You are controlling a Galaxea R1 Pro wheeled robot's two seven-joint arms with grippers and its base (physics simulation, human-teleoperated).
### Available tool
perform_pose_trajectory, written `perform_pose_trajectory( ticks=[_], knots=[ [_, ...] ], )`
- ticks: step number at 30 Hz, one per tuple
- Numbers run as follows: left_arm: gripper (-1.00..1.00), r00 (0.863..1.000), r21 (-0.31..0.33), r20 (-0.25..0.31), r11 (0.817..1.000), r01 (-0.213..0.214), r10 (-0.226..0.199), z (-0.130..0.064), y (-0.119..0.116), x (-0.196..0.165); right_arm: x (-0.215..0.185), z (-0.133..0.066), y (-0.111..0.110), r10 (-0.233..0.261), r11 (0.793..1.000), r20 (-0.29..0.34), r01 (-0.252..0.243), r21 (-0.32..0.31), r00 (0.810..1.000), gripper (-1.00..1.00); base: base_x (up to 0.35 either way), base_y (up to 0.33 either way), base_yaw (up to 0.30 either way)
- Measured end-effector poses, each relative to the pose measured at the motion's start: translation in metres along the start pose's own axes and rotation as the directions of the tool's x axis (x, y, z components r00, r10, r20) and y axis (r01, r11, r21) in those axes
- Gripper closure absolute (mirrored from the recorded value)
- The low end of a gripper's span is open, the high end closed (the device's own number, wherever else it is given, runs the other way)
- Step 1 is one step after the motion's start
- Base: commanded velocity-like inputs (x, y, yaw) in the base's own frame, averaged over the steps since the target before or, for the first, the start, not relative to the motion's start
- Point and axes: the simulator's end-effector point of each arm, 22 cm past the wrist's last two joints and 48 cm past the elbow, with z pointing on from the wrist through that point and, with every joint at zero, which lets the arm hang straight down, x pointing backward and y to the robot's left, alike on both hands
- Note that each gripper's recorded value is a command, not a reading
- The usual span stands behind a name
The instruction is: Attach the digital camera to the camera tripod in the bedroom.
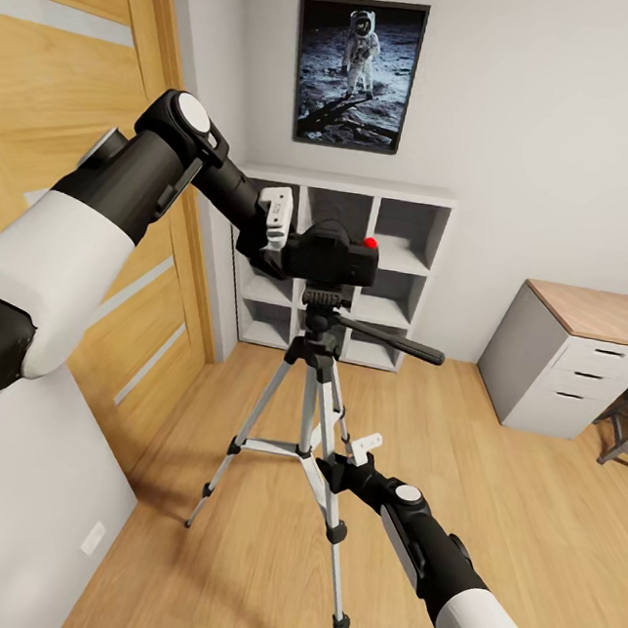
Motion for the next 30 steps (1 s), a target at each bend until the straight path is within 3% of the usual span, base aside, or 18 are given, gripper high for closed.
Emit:
perform_pose_trajectory(
  ticks=[30],
  knots=[
    [-1.00, 1.000, -0.002, 0.016, 1.000, 0.010, -0.010, -0.0015, 0.0008, -0.0027, -0.0002, 0.0000, 0.0001, -0.001, 1.000, 0.000, 0.001, 0.000, 1.000, 1.00, 0.000, 0.000, 0.000]
  ],
)
